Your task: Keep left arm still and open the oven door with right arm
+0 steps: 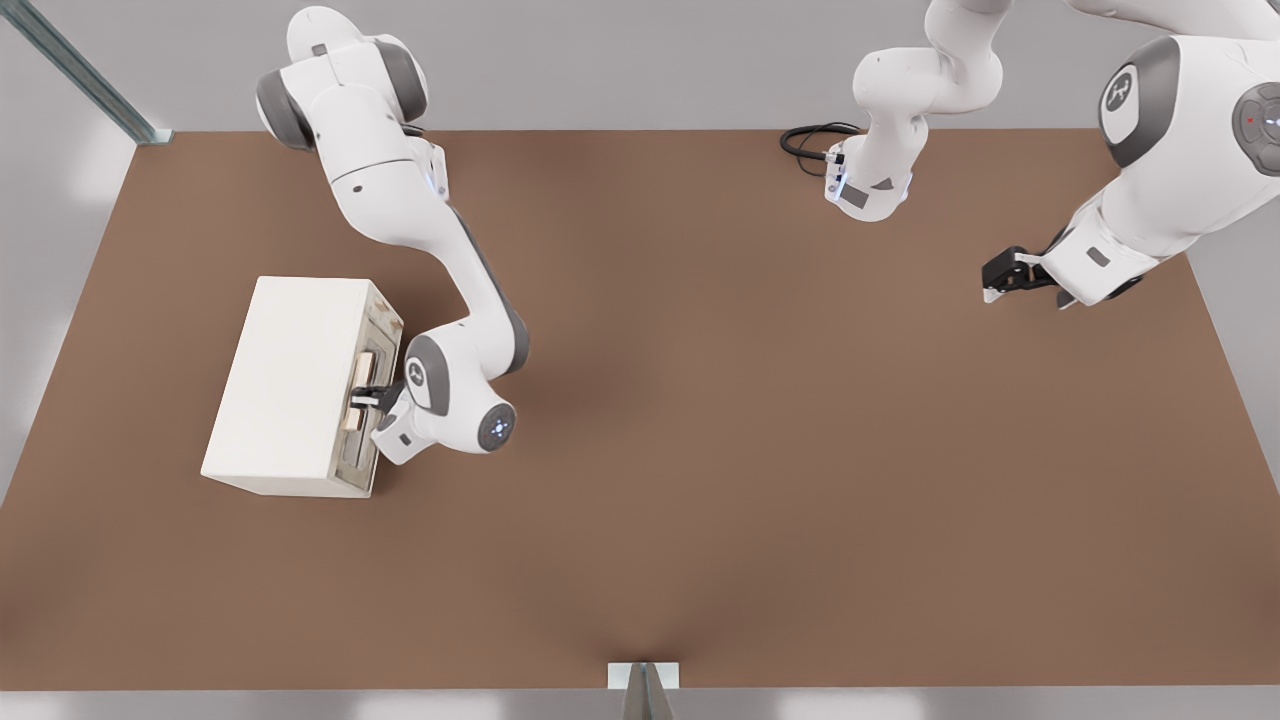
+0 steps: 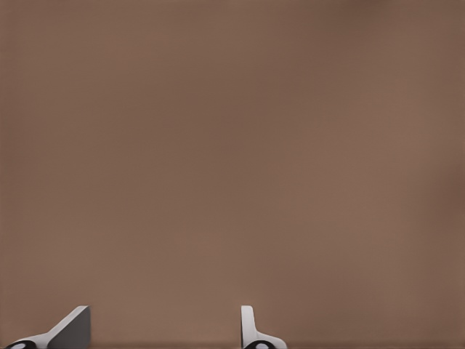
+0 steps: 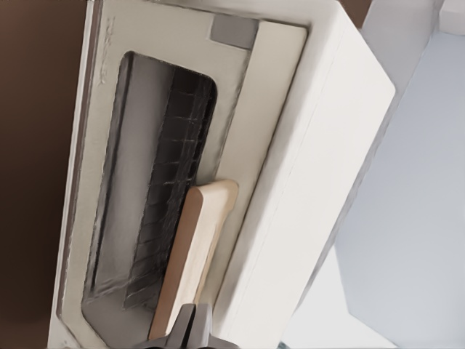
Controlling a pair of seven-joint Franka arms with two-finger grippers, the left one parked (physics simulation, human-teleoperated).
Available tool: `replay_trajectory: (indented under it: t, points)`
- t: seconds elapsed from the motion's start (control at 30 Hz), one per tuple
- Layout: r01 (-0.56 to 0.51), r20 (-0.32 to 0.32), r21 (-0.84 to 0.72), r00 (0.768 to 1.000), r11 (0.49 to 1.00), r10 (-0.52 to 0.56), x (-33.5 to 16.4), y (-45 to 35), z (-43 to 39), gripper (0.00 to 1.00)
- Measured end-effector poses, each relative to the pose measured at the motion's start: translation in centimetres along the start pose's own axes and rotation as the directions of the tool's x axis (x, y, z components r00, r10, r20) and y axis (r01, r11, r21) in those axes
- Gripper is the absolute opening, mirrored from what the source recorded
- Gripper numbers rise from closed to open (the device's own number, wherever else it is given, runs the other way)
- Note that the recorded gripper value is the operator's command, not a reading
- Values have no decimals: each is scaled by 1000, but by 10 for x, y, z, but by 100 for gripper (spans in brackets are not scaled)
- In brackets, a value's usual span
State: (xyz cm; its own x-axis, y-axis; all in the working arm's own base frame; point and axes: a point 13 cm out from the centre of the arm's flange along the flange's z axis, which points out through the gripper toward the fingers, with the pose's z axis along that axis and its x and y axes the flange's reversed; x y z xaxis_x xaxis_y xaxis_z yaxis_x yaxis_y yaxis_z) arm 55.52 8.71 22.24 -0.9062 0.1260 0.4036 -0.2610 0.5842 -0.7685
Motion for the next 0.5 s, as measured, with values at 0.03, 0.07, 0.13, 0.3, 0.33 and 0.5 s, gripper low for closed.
replay_trajectory:
  t: [0.03, 0.07, 0.13, 0.3, 0.33, 0.5]
  points:
    - [-5, -1, 1, 1000, 1000, 5, 0, 0, 1, 21]
    - [-8, -3, 2, 1000, 1000, 8, 1, 1, 2, 21]
    - [-16, -6, 5, 1000, 1000, 16, 1, 2, 4, 21]
    - [-30, -15, 16, 999, 999, 31, 1, 5, 9, 21]
    - [-33, -14, 18, 999, 999, 33, 1, 5, 9, 21]
    - [-48, 2, 20, 999, 999, 47, 2, 9, 1, 21]
